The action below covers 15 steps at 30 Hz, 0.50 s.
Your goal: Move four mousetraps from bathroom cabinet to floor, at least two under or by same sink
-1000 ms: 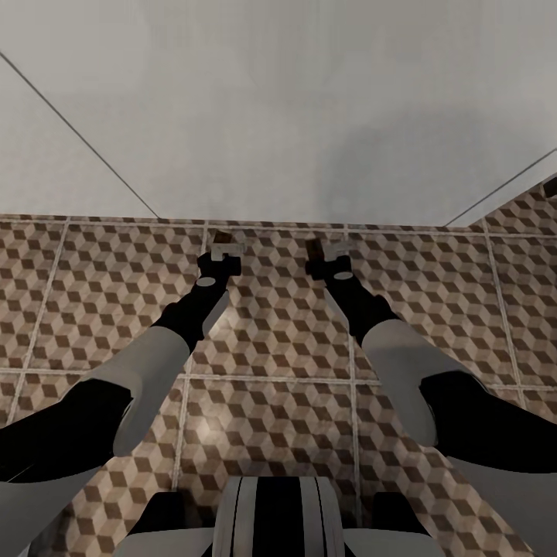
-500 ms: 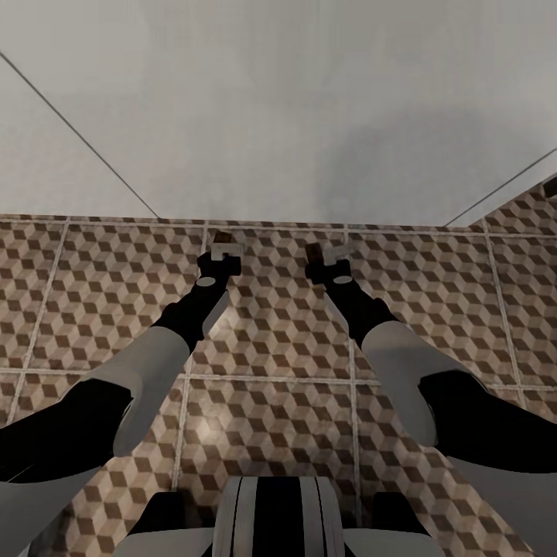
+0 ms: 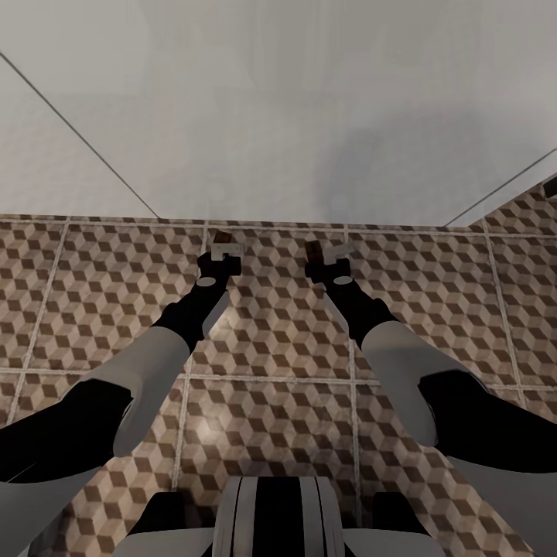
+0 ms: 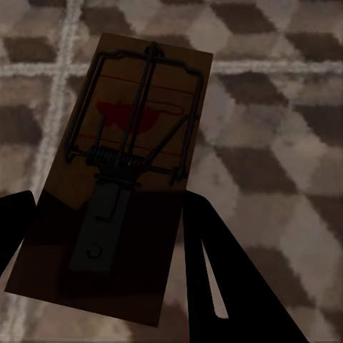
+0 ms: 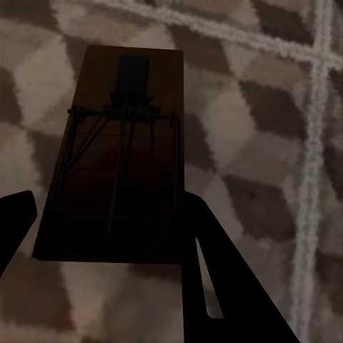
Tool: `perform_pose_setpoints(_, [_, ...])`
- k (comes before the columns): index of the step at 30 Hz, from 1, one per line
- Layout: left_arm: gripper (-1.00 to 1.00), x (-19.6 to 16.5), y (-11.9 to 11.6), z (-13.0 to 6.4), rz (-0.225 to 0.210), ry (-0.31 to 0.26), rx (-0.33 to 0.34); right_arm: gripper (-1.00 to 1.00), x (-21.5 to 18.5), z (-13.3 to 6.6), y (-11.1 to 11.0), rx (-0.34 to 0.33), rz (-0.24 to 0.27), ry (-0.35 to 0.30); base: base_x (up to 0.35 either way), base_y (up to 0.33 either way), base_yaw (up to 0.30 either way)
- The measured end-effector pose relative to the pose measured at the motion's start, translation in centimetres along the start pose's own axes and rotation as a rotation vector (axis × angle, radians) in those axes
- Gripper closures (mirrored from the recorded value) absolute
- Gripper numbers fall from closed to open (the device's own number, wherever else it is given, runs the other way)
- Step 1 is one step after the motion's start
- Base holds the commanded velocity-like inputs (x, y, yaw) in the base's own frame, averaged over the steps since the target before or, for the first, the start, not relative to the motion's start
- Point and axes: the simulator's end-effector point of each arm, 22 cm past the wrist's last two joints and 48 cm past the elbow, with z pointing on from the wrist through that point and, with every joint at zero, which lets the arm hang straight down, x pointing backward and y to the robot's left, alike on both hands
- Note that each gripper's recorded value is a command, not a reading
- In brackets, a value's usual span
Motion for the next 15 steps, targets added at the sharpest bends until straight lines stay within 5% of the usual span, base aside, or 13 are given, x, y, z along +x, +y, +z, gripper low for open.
perform_pose_setpoints(15, [1.0,0.0,-0.2,0.0,-0.002,0.001,0.002,1.0,-1.3,0.0,0.0,0.002,0.008,-0.055,0.0,0.0,0.0])
